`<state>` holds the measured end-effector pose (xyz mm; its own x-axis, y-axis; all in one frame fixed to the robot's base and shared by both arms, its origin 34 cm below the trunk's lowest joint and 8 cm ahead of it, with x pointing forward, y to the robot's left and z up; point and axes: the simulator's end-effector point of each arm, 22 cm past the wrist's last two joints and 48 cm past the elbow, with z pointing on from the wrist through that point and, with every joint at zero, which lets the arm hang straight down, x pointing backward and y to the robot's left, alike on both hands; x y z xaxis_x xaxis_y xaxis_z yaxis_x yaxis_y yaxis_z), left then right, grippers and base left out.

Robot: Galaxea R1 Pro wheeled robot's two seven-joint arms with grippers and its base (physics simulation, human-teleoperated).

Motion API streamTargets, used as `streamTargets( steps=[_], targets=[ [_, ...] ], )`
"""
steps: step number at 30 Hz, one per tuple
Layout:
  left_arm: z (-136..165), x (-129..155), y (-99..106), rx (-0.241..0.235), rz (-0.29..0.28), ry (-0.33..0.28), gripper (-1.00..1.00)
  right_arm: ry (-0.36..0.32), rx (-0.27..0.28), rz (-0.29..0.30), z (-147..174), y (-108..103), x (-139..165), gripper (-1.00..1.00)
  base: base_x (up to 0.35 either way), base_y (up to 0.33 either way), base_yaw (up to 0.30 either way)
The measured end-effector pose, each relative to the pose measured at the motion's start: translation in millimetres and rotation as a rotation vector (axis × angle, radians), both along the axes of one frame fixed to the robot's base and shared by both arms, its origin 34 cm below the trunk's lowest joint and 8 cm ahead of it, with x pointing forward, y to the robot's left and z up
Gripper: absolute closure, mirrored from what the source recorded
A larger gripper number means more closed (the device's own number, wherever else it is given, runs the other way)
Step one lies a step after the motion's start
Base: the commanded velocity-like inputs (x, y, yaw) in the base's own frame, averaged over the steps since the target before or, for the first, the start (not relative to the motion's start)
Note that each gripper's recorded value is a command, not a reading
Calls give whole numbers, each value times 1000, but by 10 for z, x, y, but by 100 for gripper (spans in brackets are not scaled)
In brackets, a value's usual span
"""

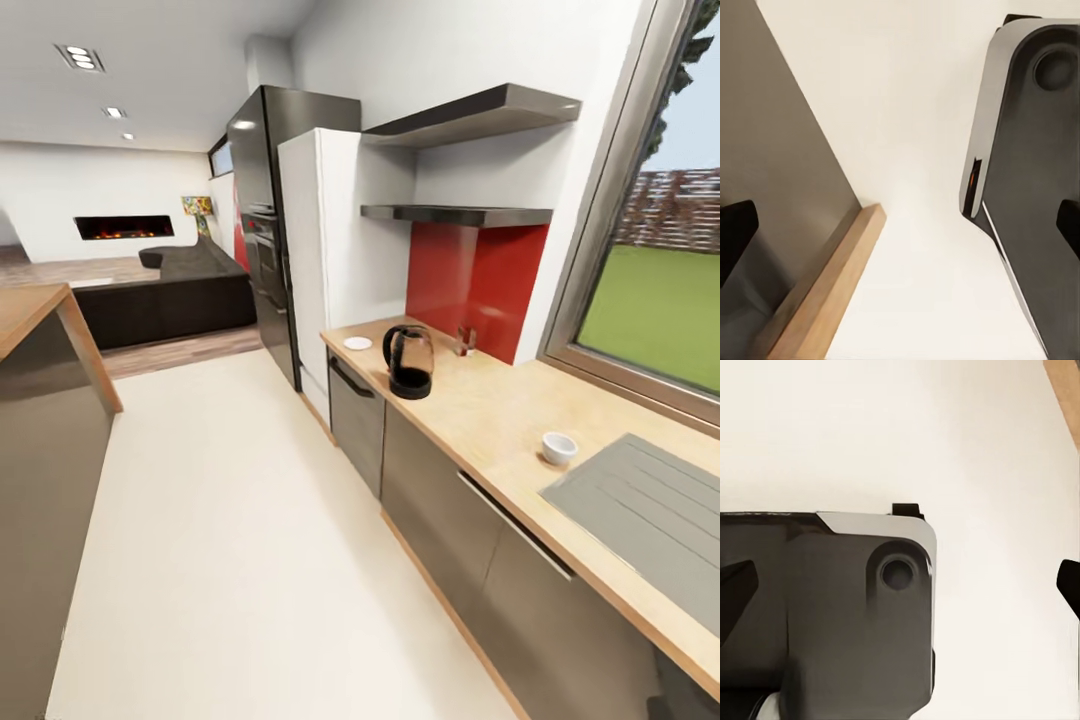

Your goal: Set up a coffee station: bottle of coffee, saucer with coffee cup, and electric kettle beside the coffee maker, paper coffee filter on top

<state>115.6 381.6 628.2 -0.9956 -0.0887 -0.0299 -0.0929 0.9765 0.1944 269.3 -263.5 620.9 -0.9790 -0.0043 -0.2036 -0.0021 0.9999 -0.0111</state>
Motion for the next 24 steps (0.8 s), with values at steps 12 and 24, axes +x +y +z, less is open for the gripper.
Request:
streamTargets(
  steps=[12,24],
  targets=[
    [0,-21,3,1,0,5,-100,6,0,0,-9,3,-22,-100,313,96,271],
    [-1,-25,5,0,0,9,-100,10,0,-1,-16,-5,-37,-100,300,194,272]
  ],
)
